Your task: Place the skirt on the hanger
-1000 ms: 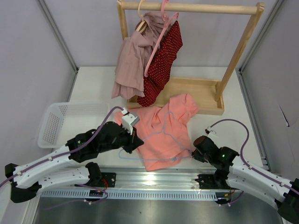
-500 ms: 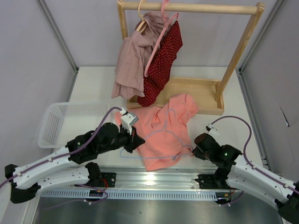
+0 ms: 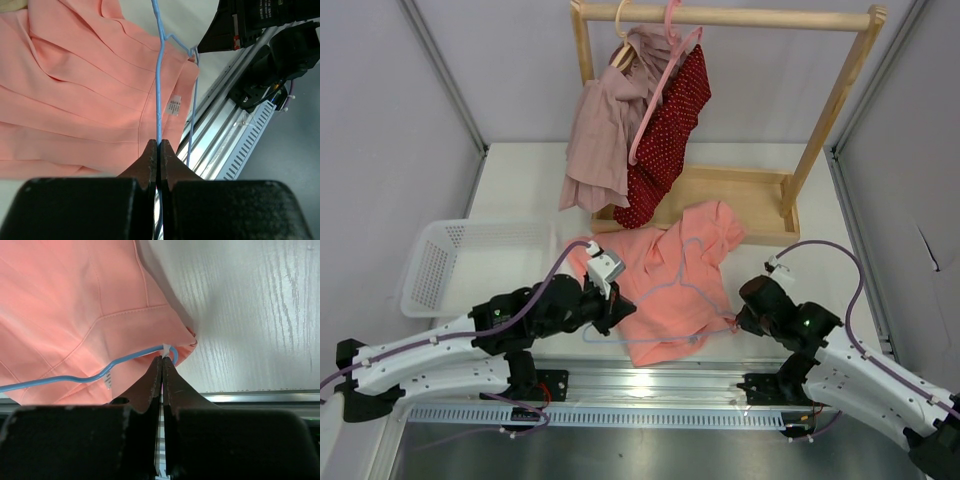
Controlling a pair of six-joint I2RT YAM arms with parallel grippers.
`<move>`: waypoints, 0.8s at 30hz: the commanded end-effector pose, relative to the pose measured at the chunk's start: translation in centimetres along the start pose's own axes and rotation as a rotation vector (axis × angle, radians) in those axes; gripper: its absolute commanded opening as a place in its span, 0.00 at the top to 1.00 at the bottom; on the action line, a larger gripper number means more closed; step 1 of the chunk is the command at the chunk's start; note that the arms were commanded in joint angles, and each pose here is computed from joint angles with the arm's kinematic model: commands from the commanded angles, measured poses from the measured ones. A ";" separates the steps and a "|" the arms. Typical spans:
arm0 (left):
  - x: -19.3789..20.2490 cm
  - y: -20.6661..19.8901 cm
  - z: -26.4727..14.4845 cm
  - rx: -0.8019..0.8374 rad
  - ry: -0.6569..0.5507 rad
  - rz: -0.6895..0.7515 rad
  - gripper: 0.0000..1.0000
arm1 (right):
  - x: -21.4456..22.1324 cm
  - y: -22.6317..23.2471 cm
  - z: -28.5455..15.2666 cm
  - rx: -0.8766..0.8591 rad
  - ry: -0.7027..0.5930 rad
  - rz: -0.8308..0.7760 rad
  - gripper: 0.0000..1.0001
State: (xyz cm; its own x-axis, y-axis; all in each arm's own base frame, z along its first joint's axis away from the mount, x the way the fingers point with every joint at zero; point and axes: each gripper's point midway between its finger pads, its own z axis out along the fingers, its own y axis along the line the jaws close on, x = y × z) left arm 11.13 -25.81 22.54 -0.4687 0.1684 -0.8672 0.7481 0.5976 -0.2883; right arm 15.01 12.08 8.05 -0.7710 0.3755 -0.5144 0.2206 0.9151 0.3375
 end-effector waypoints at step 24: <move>-2.0 1.3 0.9 -0.081 -0.163 0.001 1.00 | -1.9 1.9 -0.9 -0.031 -0.009 -0.024 1.00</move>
State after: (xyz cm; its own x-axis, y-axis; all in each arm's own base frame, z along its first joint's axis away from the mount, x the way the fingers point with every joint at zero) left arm 11.82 -26.06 20.51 -0.4439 0.1420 -0.8848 0.7341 0.6239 -0.2681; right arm 15.83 12.74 9.04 -0.7846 0.3512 -0.5109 0.1973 0.9227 0.3313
